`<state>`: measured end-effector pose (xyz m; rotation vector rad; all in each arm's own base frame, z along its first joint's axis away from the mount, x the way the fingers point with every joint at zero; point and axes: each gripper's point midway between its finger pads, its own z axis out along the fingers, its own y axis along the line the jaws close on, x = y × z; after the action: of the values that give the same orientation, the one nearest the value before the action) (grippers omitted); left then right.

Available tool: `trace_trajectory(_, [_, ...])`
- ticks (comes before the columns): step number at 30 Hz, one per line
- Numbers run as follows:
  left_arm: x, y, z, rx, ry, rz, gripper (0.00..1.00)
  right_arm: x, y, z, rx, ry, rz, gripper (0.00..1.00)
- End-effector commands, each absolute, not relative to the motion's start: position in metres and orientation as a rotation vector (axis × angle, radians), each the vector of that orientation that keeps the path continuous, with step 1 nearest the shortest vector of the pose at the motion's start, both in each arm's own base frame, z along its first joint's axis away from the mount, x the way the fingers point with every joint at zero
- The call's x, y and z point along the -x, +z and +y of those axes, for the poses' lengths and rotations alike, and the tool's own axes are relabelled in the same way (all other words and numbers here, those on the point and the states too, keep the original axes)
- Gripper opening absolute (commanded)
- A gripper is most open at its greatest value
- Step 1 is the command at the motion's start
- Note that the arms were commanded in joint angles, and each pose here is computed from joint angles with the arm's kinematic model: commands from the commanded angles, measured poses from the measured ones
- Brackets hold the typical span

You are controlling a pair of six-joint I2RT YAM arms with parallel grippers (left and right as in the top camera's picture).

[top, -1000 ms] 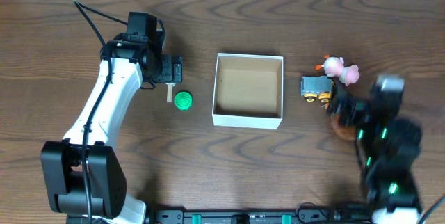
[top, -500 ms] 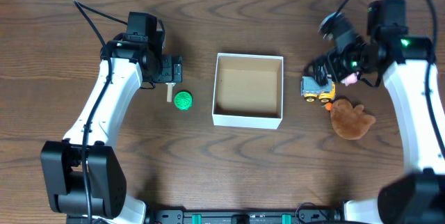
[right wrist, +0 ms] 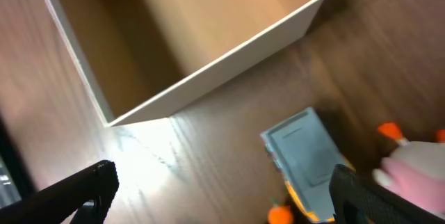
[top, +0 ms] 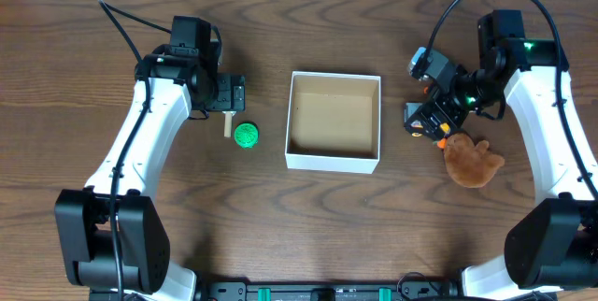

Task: Pack container
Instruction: 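Move the right gripper over the toy dump truck and grasp it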

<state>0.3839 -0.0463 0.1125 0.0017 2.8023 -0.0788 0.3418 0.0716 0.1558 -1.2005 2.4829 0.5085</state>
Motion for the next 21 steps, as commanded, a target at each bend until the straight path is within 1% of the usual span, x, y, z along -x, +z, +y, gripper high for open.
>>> trace_trajectory(1, [-0.389, 0.116, -0.045, -0.013, -0.075, 2.790, 0.98, -0.354, 0.165, 0.058, 1.234, 0.355, 2.449, 0.99])
trace_trajectory(6, [-0.389, 0.116, -0.045, -0.013, -0.075, 2.790, 0.98, -0.382, 0.162, 0.026, 1.305, 0.026, 2.419, 0.99])
trace_trajectory(8, [-0.389, 0.116, -0.045, -0.013, -0.075, 2.790, 0.98, -0.389, 0.164, 0.022, 1.335, -0.026, 2.387, 0.99])
trace_trajectory(10, [-0.389, 0.116, -0.045, -0.013, -0.075, 2.790, 0.98, -0.390, 0.162, 0.022, 1.389, -0.041, 2.356, 0.99])
trace_trajectory(15, [-0.389, 0.116, -0.045, -0.013, -0.075, 2.790, 0.98, -0.388, 0.156, 0.022, 1.416, -0.026, 2.363, 0.99])
trace_trajectory(21, [-0.389, 0.116, -0.045, -0.013, -0.075, 2.790, 0.98, -0.377, 0.134, 0.023, 1.494, 0.052, 2.420, 0.99])
